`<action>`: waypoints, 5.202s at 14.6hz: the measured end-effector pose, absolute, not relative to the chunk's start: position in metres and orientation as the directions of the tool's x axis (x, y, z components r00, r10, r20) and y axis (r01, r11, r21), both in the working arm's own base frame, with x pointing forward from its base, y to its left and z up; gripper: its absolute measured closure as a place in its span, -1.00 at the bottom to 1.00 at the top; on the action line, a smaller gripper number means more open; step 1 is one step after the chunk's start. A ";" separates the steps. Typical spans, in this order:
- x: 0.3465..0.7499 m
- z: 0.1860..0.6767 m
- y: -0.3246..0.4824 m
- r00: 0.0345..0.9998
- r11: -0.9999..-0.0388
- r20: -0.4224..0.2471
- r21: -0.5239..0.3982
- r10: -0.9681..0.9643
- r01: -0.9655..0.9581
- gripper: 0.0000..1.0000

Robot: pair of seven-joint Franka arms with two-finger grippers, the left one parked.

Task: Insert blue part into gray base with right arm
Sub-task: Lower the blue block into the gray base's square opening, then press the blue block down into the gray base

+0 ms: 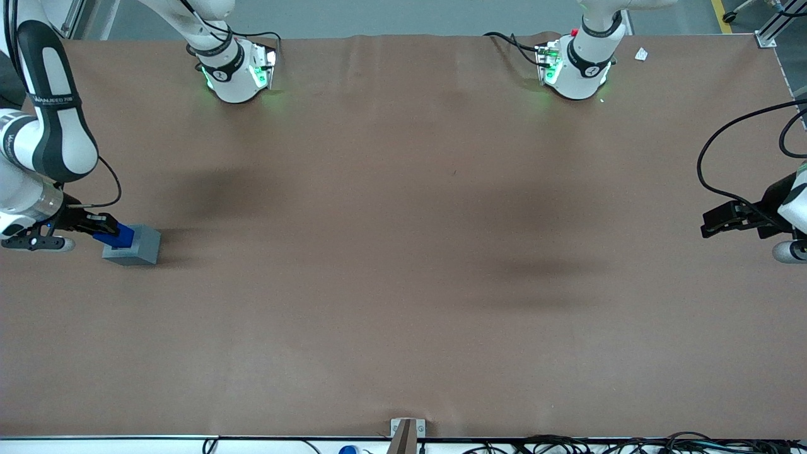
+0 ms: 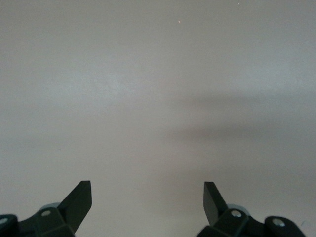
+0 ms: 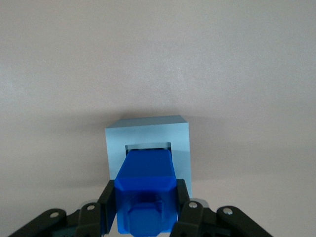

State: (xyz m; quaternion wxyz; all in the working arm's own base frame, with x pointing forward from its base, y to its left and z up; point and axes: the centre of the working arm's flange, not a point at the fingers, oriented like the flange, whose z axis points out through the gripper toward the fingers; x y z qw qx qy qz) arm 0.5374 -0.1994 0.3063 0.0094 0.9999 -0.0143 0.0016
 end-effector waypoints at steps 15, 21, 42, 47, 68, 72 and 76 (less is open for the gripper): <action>0.537 0.306 -0.201 0.999 -0.999 0.005 0.017 -0.034 -0.034 -0.02; 0.537 0.306 -0.201 0.999 -0.999 0.004 0.016 -0.033 -0.033 -0.02; 0.538 0.305 -0.198 1.000 -1.000 0.006 0.016 -0.011 -0.011 -0.02; 0.539 0.304 -0.198 1.000 -1.000 0.014 0.018 -0.010 -0.010 -0.02; 0.543 0.300 -0.197 0.999 -1.000 0.035 0.022 -0.009 -0.009 -0.02; 0.544 0.299 -0.197 0.999 -1.000 0.040 0.023 -0.008 -0.009 -0.02; 0.544 0.299 -0.197 0.999 -1.000 0.041 0.024 -0.007 -0.008 -0.02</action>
